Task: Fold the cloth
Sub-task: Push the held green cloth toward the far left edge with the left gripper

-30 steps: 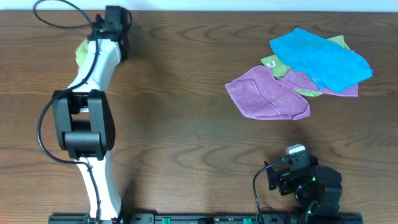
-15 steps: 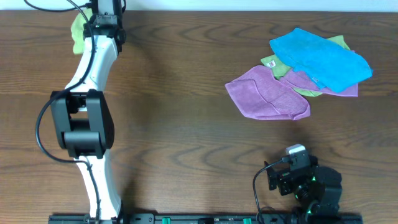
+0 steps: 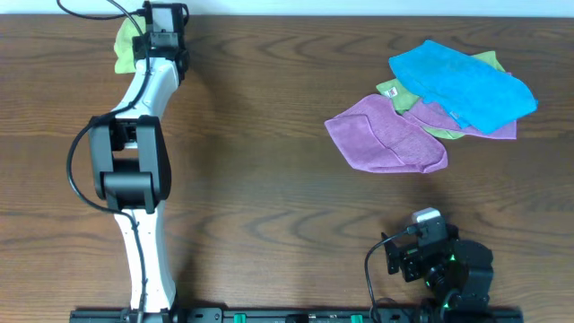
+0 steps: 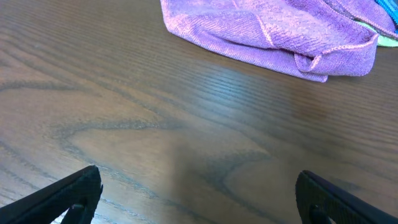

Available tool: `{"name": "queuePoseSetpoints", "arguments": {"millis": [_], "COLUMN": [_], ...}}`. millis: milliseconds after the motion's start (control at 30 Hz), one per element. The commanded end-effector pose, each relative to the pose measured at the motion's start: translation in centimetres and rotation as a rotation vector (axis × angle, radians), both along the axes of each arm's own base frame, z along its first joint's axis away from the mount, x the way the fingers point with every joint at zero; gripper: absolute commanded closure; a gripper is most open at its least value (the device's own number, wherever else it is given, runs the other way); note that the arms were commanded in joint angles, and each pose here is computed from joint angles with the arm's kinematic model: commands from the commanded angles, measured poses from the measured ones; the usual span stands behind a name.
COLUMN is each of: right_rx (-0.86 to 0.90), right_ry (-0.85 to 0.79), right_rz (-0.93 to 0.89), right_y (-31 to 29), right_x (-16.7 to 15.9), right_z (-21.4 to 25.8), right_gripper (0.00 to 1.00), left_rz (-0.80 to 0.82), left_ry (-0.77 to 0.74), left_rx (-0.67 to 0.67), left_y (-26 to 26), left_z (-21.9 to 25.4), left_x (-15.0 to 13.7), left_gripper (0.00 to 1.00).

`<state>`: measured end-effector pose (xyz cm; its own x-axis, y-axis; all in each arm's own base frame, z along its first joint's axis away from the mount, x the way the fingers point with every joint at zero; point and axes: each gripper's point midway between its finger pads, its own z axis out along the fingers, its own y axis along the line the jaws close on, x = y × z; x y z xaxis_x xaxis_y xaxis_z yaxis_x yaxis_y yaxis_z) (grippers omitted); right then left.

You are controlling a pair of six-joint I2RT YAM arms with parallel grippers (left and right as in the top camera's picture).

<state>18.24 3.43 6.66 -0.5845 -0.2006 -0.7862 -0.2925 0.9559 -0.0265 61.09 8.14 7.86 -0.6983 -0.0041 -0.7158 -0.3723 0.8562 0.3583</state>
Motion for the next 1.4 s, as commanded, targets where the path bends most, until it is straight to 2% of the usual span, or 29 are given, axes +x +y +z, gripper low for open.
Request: {"name": "queuePoseSetpoints", "arguments": {"millis": [0, 400, 533, 733, 767, 800, 833, 900, 967, 1200, 1367], "right_rx": [-0.002, -0.002, -0.002, -0.002, -0.002, -0.002, -0.002, -0.002, -0.002, -0.002, -0.002], "right_ry": [-0.002, -0.002, -0.002, -0.002, -0.002, -0.002, -0.002, -0.002, -0.002, -0.002, -0.002], "right_rz": [0.019, 0.018, 0.019, 0.019, 0.019, 0.019, 0.019, 0.019, 0.019, 0.019, 0.019], "right_y": [0.3, 0.3, 0.3, 0.3, 0.3, 0.3, 0.3, 0.3, 0.3, 0.3, 0.3], "right_x": [-0.1, -0.1, -0.1, -0.1, -0.1, -0.1, -0.1, -0.1, -0.1, -0.1, -0.1], "right_z": [-0.2, -0.2, -0.2, -0.2, -0.2, -0.2, -0.2, -0.2, -0.2, -0.2, -0.2], "right_gripper": [0.01, 0.01, 0.01, 0.01, 0.01, 0.01, 0.01, 0.01, 0.01, 0.01, 0.01], "left_rz": [0.04, 0.0, -0.07, -0.087, -0.087, -0.087, -0.087, -0.086, -0.086, -0.087, -0.108], "left_ry": [0.02, 0.077, 0.101, 0.156, 0.17, 0.186, 0.201, 0.21, 0.209, 0.204, 0.193], "left_rx": [0.034, 0.038, -0.017, -0.021, -0.02, -0.02, -0.02, -0.019, -0.019, -0.019, -0.042], "left_y": [1.2, -1.4, -3.6, -4.4, -4.4, -4.4, -4.3, -4.3, -4.3, -4.4, -4.9], "left_z": [-1.5, -4.0, -4.9, -6.5, -6.9, -7.3, -7.5, -7.6, -7.6, -7.3, -4.9], "left_x": [-0.1, -0.4, -0.2, -1.0, -1.2, -1.4, -1.7, -1.9, -1.9, -1.8, -2.0], "left_gripper": [0.94, 0.94, 0.94, 0.93, 0.83, 0.61, 0.5, 0.4, 0.05, 0.05, 0.05]}}
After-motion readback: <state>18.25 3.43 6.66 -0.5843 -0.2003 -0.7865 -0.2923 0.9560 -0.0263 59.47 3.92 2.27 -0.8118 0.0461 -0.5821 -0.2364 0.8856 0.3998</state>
